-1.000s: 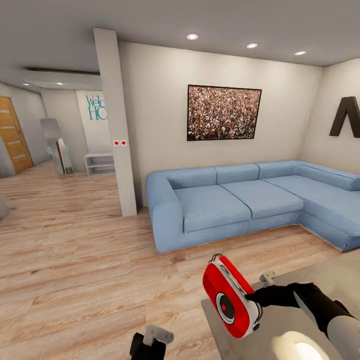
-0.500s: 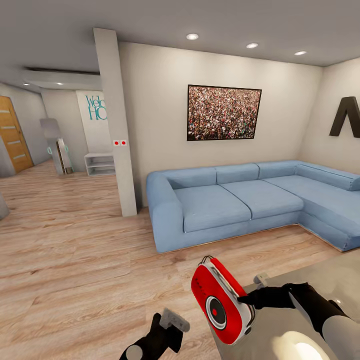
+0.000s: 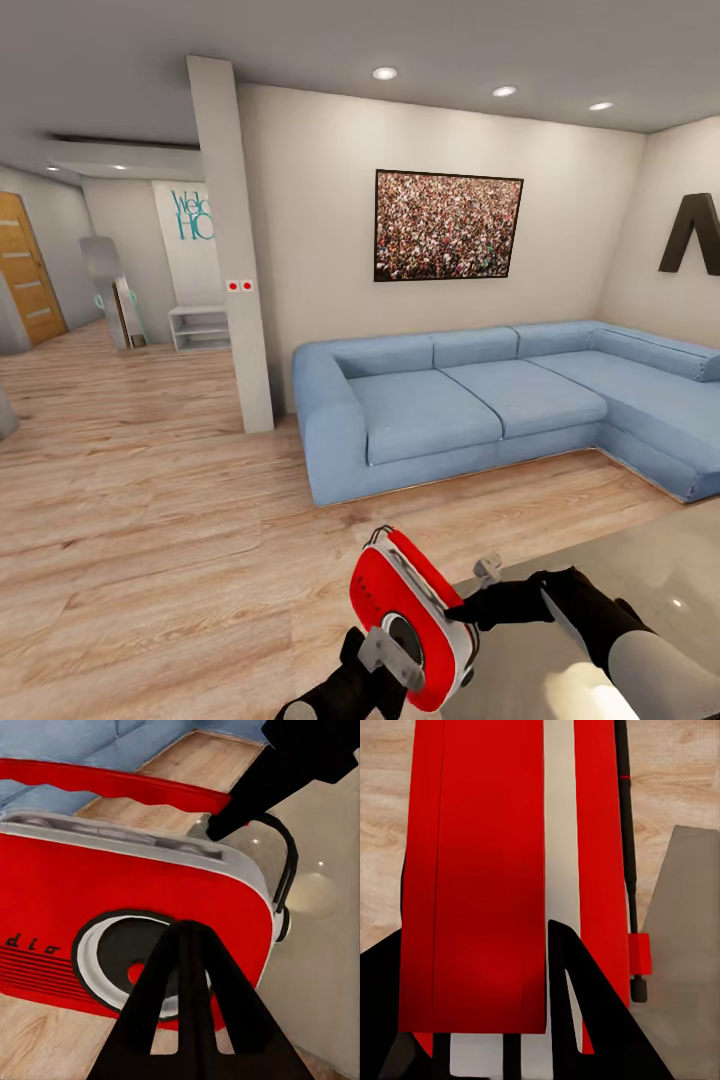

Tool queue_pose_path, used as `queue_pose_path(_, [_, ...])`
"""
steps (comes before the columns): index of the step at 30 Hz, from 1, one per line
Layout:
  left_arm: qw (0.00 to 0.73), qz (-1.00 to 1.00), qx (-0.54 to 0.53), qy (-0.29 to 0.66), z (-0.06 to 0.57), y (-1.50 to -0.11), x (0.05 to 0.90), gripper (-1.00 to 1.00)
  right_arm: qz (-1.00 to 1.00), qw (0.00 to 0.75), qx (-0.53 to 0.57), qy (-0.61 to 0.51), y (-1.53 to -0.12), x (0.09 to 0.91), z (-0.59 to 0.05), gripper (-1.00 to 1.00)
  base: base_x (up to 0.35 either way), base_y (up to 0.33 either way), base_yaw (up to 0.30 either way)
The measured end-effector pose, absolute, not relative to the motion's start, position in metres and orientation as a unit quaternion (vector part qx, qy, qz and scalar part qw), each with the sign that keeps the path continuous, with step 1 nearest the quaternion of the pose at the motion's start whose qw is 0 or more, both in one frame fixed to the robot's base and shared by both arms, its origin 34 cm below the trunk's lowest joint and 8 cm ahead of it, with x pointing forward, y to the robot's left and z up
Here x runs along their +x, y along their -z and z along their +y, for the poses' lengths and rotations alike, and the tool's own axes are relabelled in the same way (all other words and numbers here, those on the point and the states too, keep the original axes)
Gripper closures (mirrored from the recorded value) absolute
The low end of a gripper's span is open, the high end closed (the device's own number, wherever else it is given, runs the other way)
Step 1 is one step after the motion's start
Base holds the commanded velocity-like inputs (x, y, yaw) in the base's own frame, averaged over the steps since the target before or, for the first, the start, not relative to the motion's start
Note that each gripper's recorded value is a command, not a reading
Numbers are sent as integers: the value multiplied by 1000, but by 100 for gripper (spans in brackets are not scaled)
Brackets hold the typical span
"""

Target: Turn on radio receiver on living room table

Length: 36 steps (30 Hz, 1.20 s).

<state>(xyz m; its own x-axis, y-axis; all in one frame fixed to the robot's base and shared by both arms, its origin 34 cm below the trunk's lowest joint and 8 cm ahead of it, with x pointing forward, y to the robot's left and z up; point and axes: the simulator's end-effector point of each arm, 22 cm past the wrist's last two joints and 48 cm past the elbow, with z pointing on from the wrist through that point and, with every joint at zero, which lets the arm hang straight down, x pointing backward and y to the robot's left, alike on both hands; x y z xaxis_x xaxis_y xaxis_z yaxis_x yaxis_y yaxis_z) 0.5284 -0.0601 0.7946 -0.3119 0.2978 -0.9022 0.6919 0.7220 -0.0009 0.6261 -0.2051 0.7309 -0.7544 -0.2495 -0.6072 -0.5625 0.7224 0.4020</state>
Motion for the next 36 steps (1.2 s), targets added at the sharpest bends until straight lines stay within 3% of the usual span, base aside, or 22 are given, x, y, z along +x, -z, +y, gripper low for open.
queue_pose_path(11, [497, 793, 325, 140, -26, -783, 546, 100, 890, 263, -231, -293, -730, 625, -205, 100, 0, 0, 0])
queue_pose_path(36, [478, 803, 328, 140, -24, -765, 539, 100, 850, 232, -256, -398, -754, 593, -171, 100, 0, 0, 0])
